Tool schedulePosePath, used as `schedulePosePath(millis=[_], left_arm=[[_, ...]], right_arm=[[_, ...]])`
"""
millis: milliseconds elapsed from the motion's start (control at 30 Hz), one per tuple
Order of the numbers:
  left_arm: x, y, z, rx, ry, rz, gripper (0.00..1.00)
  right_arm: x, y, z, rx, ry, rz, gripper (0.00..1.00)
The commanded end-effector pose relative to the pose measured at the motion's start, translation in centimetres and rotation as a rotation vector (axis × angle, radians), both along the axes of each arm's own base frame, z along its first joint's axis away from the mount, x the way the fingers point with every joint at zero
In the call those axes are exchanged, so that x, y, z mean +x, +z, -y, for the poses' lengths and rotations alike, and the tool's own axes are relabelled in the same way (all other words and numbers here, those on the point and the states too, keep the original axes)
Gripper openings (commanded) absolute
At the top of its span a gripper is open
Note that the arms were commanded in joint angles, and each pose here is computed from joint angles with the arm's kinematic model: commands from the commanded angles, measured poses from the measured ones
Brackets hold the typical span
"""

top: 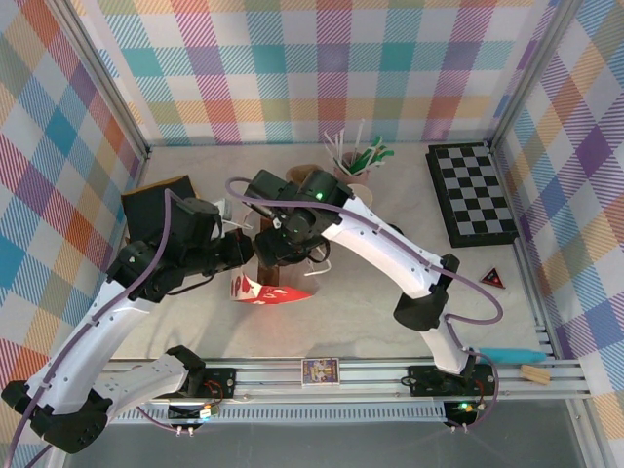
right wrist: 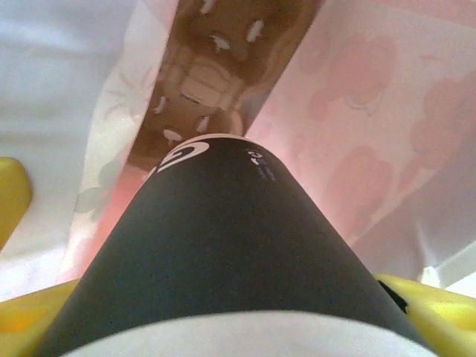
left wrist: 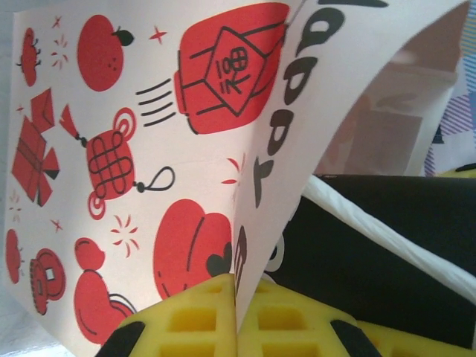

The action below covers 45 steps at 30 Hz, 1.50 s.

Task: Pack the takeout coffee

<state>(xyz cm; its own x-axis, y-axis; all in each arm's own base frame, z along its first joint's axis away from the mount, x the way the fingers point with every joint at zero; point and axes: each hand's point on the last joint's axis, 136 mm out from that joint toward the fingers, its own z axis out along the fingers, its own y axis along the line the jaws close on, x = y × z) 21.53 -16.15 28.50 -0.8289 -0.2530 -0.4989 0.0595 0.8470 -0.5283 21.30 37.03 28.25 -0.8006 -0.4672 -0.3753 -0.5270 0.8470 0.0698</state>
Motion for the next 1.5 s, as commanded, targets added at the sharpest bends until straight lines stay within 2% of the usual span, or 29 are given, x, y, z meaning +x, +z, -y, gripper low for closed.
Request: schedulePosePath(millis=[0, 200, 267, 400, 567, 767, 967, 1167, 1300, 1467], left_arm=[[-0.2, -0.2, 0.9, -0.038, -0.027, -0.020, 0.00], [-0.4, -1.5, 1.0, 0.002, -0.051, -0.068, 0.00], [-0.5, -1.4, 1.1, -0.001, -0.059, -0.070, 0.00], [-0.4, -1.5, 1.2, -0.003, -0.061, -0.072, 0.00], [-0.5, -1.5, 1.2, -0.008, -0.058, -0.071, 0.00], [-0.6, -1.5, 0.6, -0.029, -0.034, -0.064, 0.00], [-0.6, -1.6, 0.5, -0.054, -0.028, -0.068, 0.00], [-0.3, -1.2, 1.0, -0.102, -0.045, -0.061, 0.00], [0.0, -1.7, 0.7, -0.144, -0.033, -0.089, 0.00], [0.1, -1.9, 0.2, -0.177, -0.017, -0.106, 0.00]], right_arm=[[0.8, 3.1, 4.0, -0.043, -0.015, 0.078, 0.41], [1.6, 9.3, 0.6, 0.259, 0.101, 0.198, 0.42], [1.3, 10.0, -0.7, 0.319, 0.139, 0.189, 0.41], [-0.1, 8.4, -3.0, 0.352, 0.188, 0.080, 0.38], [-1.6, 5.8, -4.1, 0.303, 0.208, 0.000, 0.38], [-1.0, 2.1, -1.9, 0.131, 0.100, -0.048, 0.37], [-0.7, 1.4, -1.5, 0.096, 0.071, -0.046, 0.36], [-0.8, -0.7, -2.3, 0.066, 0.045, -0.111, 0.35], [-0.5, -1.6, -1.1, 0.002, -0.023, -0.112, 0.34], [0.6, -0.5, 0.7, -0.001, -0.072, -0.064, 0.35]])
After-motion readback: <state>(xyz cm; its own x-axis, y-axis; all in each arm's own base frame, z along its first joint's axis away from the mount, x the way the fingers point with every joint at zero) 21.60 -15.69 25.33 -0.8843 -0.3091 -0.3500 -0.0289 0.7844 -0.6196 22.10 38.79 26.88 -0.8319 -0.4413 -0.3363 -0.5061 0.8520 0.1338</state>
